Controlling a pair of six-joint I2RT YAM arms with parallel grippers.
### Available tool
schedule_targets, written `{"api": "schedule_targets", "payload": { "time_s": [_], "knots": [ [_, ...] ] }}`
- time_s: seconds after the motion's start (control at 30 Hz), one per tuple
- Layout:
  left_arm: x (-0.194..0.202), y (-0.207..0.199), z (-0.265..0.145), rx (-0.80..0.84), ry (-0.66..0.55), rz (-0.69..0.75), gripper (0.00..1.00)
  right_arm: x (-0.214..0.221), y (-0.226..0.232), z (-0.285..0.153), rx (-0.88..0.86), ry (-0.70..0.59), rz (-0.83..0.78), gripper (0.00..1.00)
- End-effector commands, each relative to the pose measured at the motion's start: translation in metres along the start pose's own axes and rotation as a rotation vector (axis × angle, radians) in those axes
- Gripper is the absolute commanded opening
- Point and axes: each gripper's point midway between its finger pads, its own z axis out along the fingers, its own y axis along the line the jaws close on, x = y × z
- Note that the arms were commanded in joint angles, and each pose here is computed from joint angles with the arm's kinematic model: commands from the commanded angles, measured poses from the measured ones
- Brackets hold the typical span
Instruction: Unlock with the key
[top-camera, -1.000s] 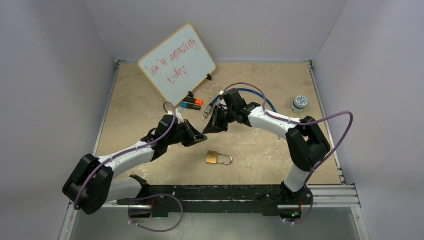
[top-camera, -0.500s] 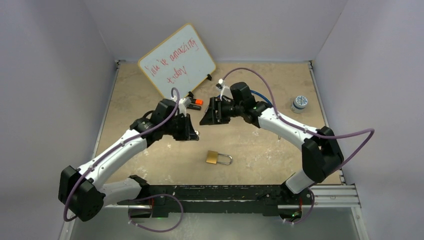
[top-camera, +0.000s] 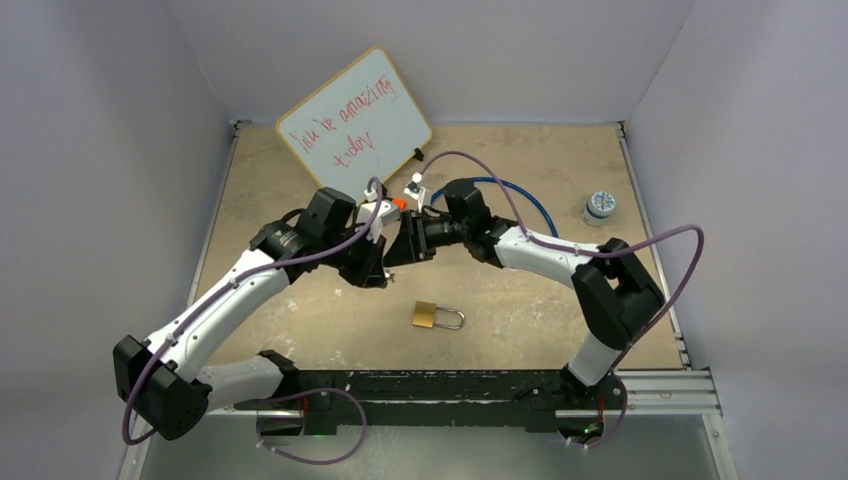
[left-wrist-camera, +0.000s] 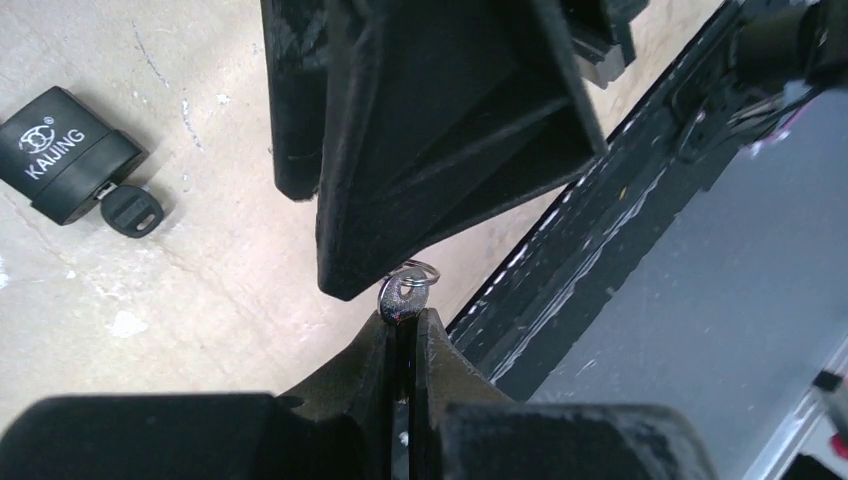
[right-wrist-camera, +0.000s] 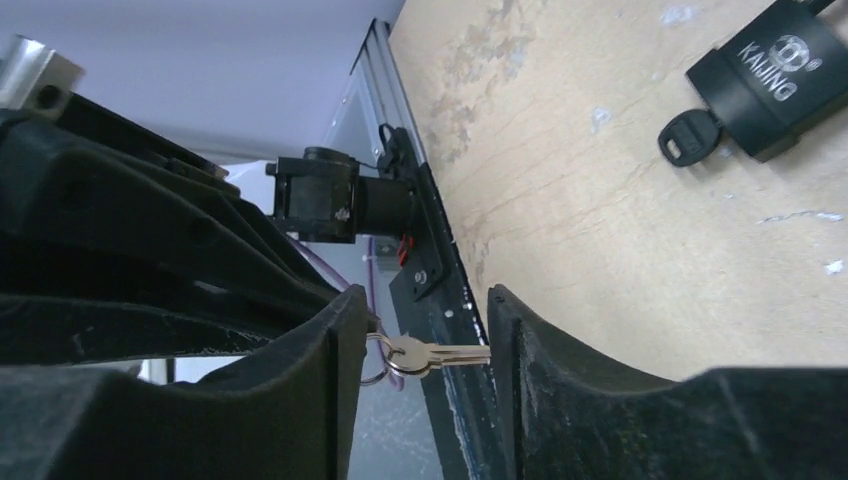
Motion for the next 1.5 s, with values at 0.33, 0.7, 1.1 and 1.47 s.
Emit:
{"api": "schedule_targets", "payload": {
  "time_s": [0.33, 0.7, 1.1, 1.47],
  "knots": [
    [-0.006, 0.011, -0.009, -0.041, 0.032, 0.203, 0.00, 0.018, 0.004, -0.007, -0.001, 0.060, -0.103, 0.46],
    [-0.005, 0.003, -0.011, -0.005, 0.026, 0.198, 0.00, -0.003, 0.033, -0.020, -0.060, -0.104, -0.204, 0.49],
    [-0.010, -0.010, -0.013, 0.070, 0.010, 0.217, 0.00, 0.000, 0.054, -0.009, -0.201, -0.056, -0.232, 0.36],
    [-0.012, -0.025, -0.024, 0.123, -0.026, 0.242, 0.00, 0.020, 0.071, -0.017, -0.332, 0.056, -0.278, 0.01]
  ]
}}
